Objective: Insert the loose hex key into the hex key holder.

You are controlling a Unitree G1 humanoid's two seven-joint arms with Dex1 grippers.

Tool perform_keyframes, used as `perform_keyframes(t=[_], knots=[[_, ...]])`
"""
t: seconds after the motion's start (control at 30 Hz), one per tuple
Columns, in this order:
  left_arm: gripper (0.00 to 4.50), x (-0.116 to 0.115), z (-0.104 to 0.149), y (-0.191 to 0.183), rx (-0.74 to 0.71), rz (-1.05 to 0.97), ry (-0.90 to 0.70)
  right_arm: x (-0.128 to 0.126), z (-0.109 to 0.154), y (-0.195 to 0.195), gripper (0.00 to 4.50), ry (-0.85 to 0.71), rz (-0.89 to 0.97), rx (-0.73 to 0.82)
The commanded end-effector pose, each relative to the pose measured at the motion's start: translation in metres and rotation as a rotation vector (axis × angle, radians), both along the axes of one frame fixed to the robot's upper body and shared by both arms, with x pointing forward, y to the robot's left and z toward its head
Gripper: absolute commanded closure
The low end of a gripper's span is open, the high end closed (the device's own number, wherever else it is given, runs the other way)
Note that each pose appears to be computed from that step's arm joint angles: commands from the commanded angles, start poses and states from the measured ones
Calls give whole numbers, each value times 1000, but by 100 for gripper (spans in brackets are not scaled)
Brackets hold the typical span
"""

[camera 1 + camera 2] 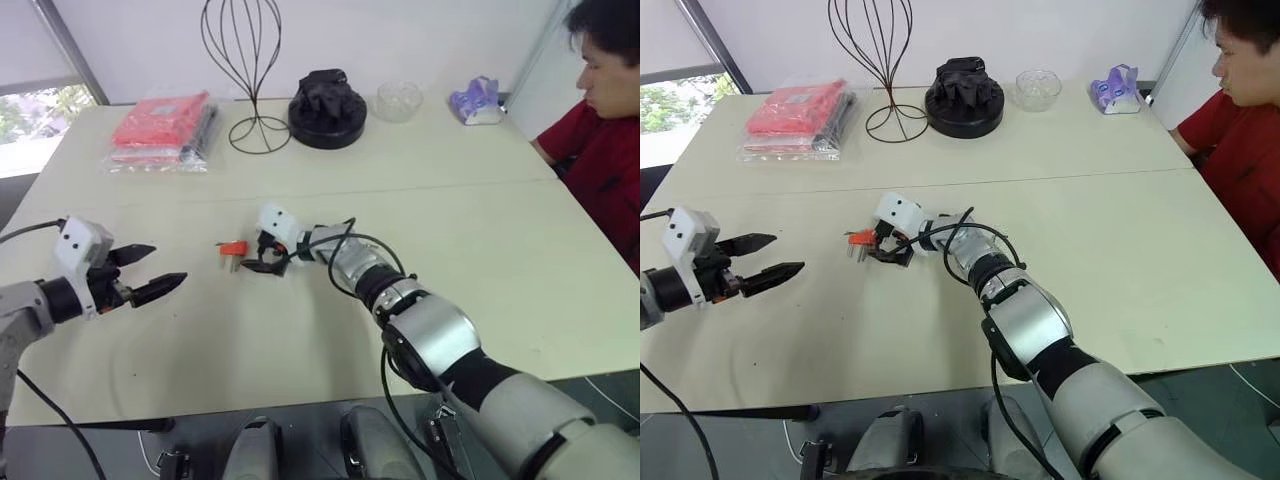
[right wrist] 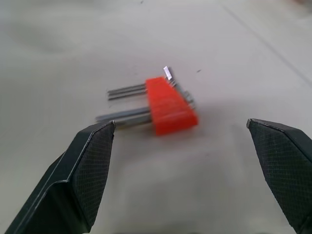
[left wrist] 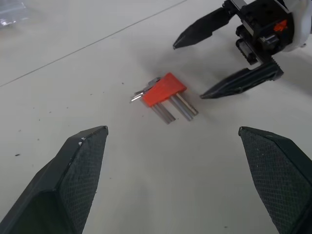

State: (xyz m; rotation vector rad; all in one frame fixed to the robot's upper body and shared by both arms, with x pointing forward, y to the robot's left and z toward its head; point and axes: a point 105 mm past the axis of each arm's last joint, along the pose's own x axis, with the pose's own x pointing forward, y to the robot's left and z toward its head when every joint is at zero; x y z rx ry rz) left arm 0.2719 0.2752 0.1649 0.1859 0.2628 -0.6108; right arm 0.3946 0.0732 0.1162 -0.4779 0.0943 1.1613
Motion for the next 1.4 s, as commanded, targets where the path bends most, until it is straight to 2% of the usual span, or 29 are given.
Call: perform_keyframes(t=[0.03, 0.33, 0.43, 0.53, 0.57, 0.63, 0.77, 0.87, 0.97, 1.17, 1.3, 1.4], knots=[[0, -4, 15, 0, 3, 23, -63, 0, 2, 7, 2, -40, -14, -26], [0, -14, 16, -1, -7, 87, -75, -19, -19, 33, 2, 17, -18, -15], [0, -18, 19, 0, -7, 109, -82, -23, -24, 37, 87, 23, -21, -20], [0, -22, 21, 1, -6, 125, -86, -24, -27, 38, 243, 40, -26, -22], [0, -24, 21, 1, -5, 130, -84, -24, -28, 38, 322, 44, -28, -22], [0, -27, 20, 2, -3, 140, -81, -25, -29, 38, 347, 56, -27, -17], [0, -28, 19, 5, 11, 156, -75, -24, -29, 38, 346, 60, -41, -6], [0, -26, 20, 4, 7, 149, -76, -21, -19, 38, 346, 29, -25, 4], [0, -19, 23, 0, -14, 122, -86, -14, 8, 37, 346, -106, 40, -14], [0, 18, 41, -11, -143, -2, -136, -14, 118, 20, 346, -677, 336, -146], [0, 49, 50, -29, -270, -118, -145, -30, 150, -6, 346, -985, 496, -260], [0, 71, 56, -49, -361, -216, -147, -36, 152, -26, 346, -1128, 543, -332]])
